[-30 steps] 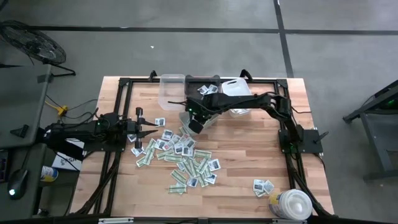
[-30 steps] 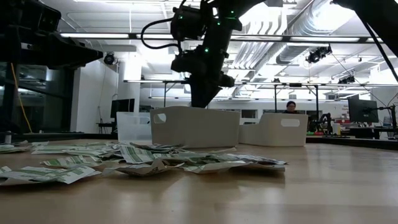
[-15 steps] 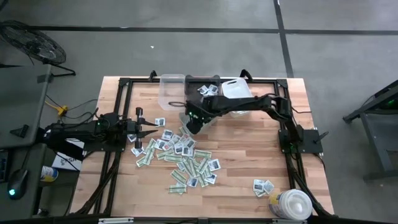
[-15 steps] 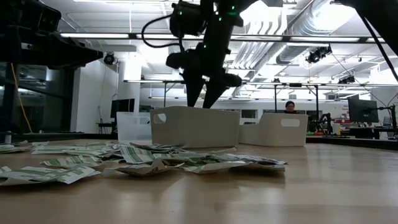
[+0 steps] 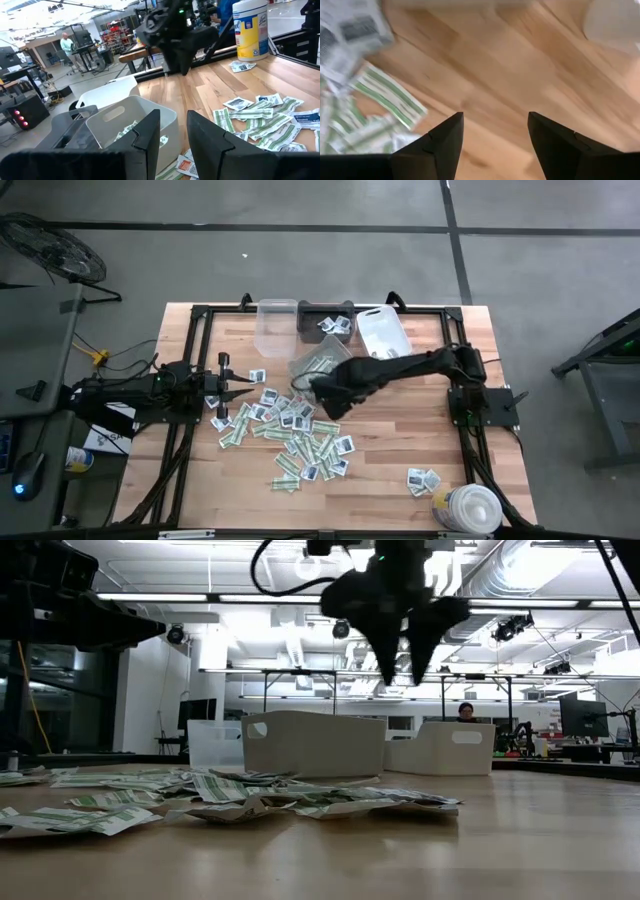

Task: Pick & Place First Aid Supplies
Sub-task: Put the towelette pack into the black bin

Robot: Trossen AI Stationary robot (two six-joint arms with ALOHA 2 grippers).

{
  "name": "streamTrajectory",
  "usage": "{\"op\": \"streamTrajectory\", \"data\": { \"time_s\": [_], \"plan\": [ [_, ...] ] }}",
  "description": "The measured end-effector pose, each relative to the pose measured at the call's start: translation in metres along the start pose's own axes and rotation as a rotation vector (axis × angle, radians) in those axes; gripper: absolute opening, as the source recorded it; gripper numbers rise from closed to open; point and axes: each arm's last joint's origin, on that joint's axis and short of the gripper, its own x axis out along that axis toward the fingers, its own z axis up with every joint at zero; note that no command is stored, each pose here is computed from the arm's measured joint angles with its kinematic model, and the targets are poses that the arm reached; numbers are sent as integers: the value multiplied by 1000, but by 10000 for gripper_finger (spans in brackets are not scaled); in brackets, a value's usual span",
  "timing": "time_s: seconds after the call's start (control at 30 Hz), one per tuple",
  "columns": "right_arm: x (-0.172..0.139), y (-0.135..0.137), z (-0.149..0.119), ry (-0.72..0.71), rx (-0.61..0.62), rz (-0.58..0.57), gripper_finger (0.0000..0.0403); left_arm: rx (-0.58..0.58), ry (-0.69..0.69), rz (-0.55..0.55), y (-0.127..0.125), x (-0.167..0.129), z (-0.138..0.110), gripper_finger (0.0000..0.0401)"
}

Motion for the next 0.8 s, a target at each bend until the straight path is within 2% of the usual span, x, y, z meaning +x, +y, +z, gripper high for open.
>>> {"op": "streamTrajectory", "data": {
  "time_s": [0.17, 0.47, 0.7, 0.8],
  "plan": [
    [-4, 1, -21, 41, 53, -62, 215, 0, 0, 0, 0, 0, 0, 96],
    [-6, 13, -57, 124, 86, -63, 215, 0, 0, 0, 0, 0, 0, 96],
    [20, 17, -95, 202, 137, 38, 215, 0, 0, 0, 0, 0, 0, 96],
    [26, 14, -115, 247, 176, 38, 215, 0, 0, 0, 0, 0, 0, 96]
  ]
}}
